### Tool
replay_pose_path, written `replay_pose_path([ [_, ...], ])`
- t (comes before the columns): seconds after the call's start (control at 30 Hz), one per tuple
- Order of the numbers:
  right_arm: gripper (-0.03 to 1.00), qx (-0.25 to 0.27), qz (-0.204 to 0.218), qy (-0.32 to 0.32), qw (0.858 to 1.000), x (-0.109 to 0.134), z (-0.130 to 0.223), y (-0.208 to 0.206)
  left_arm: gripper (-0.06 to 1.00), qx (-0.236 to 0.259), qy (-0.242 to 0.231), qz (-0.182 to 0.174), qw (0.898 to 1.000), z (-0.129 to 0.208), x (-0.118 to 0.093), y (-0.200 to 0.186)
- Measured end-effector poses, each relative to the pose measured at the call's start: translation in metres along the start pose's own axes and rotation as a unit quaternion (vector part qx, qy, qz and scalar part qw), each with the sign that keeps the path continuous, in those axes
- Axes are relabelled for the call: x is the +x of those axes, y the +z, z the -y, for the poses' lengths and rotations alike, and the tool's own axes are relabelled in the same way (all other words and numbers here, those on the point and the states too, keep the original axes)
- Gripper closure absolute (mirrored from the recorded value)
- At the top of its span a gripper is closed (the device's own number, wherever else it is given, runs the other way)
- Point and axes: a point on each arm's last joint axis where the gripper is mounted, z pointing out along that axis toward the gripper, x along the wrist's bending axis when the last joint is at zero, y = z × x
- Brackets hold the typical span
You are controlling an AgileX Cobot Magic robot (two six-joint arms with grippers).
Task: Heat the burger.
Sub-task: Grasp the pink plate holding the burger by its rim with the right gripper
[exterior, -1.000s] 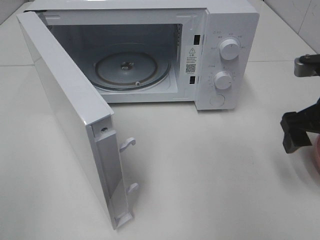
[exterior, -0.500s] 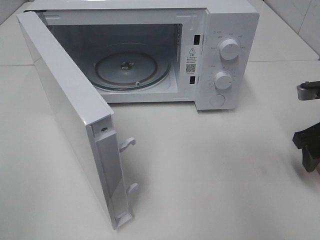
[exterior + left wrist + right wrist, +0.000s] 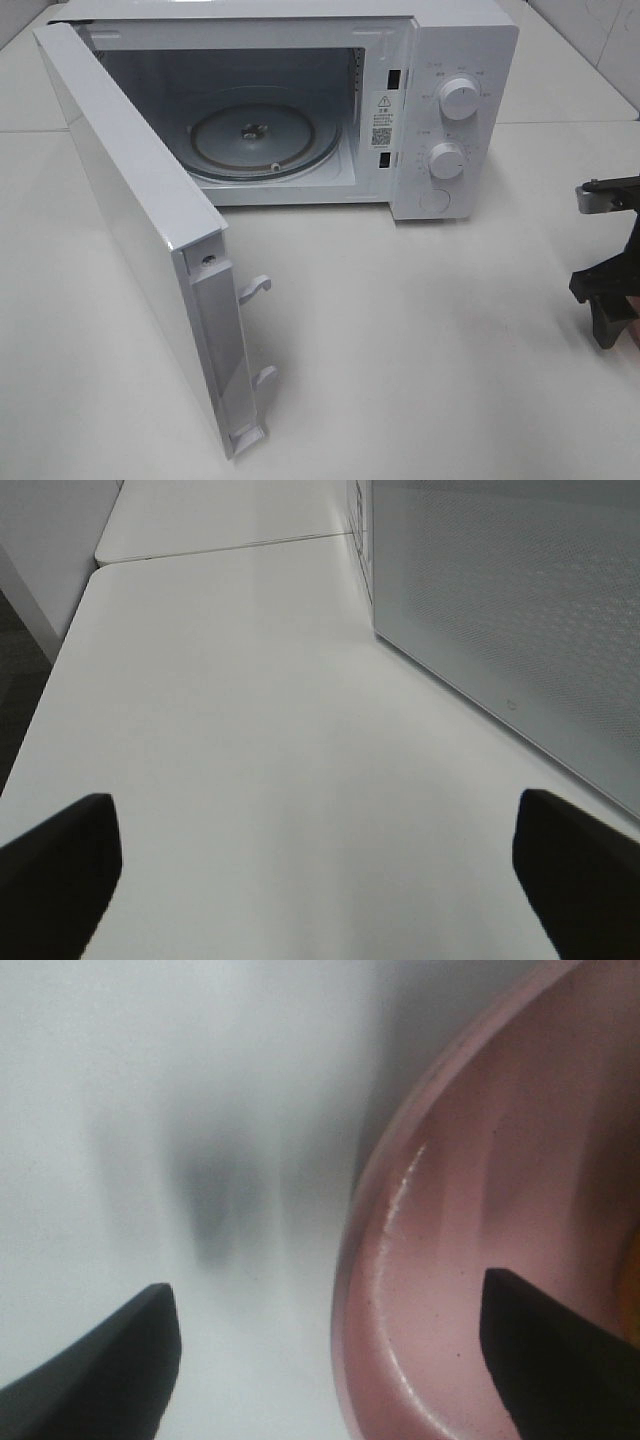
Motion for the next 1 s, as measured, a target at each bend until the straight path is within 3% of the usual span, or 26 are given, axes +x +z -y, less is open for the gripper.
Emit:
replay_pose_path([
  [0.87, 0.21, 0.034, 0.0, 0.002, 0.999, -0.003, -0.001, 0.021, -0.04, 0.0, 0.0, 0.0, 1.0, 0.0, 0.0, 0.0],
  [1.0, 0.27, 0.033, 0.0, 0.003, 0.999, -0.003, -0.001, 0.021, -0.04, 0.0, 0.0, 0.0, 1.0, 0.0, 0.0, 0.0],
])
